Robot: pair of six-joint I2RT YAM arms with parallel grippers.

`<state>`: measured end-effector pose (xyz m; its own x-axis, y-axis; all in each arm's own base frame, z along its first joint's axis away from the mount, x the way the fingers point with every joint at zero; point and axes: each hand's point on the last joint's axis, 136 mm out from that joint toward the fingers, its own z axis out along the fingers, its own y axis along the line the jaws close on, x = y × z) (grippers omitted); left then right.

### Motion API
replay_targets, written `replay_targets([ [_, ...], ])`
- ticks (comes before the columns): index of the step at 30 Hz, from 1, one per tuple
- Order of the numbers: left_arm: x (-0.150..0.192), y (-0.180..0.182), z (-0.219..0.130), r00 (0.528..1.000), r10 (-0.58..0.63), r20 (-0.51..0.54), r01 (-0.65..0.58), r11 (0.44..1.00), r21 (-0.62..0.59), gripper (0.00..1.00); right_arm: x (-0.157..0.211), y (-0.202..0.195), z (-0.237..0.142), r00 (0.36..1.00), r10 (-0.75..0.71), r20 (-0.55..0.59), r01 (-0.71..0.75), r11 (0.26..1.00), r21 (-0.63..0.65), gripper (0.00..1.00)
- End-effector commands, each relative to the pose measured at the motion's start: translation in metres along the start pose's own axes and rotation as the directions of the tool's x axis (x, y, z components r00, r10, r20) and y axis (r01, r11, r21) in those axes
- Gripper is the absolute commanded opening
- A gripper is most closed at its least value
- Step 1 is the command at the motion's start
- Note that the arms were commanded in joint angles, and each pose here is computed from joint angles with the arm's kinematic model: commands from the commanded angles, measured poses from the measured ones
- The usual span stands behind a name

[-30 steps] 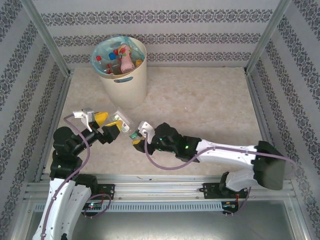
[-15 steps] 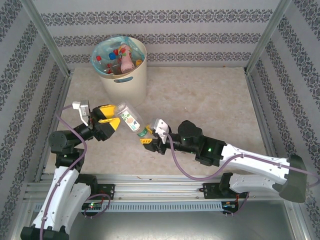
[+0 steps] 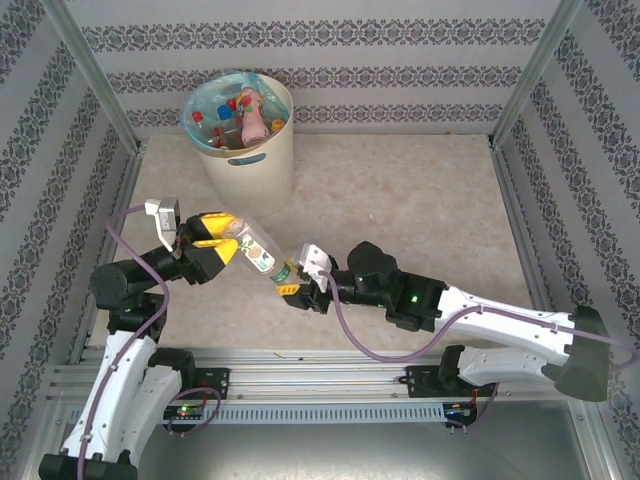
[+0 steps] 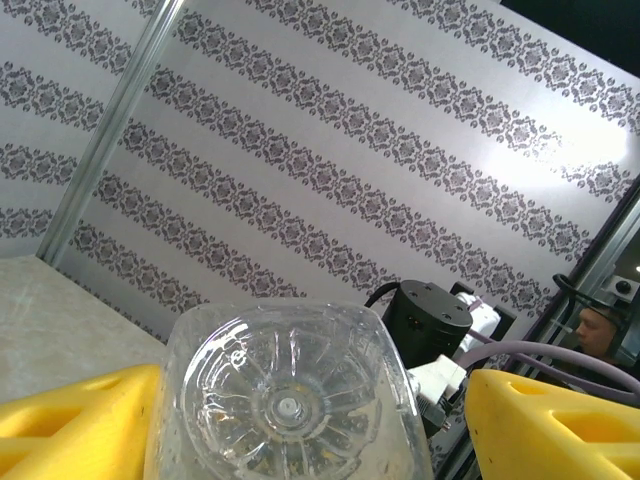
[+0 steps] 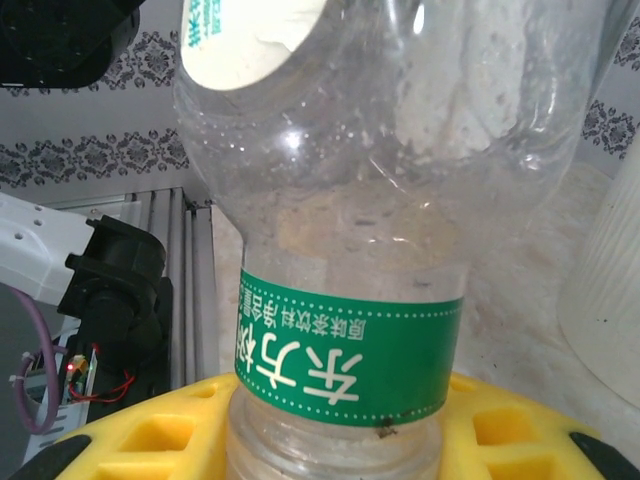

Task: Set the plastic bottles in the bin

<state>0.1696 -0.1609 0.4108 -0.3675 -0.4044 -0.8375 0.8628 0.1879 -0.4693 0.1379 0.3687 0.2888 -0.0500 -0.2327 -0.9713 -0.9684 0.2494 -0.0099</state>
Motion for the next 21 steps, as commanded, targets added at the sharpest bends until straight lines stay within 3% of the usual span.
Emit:
replay_targets([
  [1,0.009,-0.009,0.000,0.996,0.049,-0.069,-0.049,0.999,0.006,0.78,-0.018,0.002,0.001,0.999,-0.028,0.041,0.028,1.000,0.000,0.29],
  [6,0.014,0.000,-0.001,0.997,0.033,-0.074,-0.035,0.999,-0.024,0.84,-0.024,0.006,0.002,0.997,-0.037,0.060,0.038,0.999,-0.011,0.29],
  [10,0.011,0.000,-0.001,0.997,0.043,-0.058,-0.044,0.999,-0.017,0.77,-0.021,0.006,0.006,0.998,-0.036,0.049,0.036,0.999,-0.014,0.30],
  [15,0.012,0.006,0.000,0.997,0.044,-0.058,-0.046,0.999,-0.027,0.60,-0.019,0.005,0.011,0.998,-0.022,0.051,0.023,1.000,-0.014,0.33],
  [19,0.007,0.005,0.001,0.998,0.058,-0.039,-0.059,0.998,-0.034,0.51,-0.018,-0.004,0.013,0.999,-0.010,0.051,0.008,0.999,0.043,0.43],
  [21,0.001,0.007,0.000,0.997,0.079,-0.016,-0.080,0.995,-0.064,0.49,-0.017,-0.016,0.011,0.999,0.001,0.043,-0.006,0.994,0.112,0.55],
])
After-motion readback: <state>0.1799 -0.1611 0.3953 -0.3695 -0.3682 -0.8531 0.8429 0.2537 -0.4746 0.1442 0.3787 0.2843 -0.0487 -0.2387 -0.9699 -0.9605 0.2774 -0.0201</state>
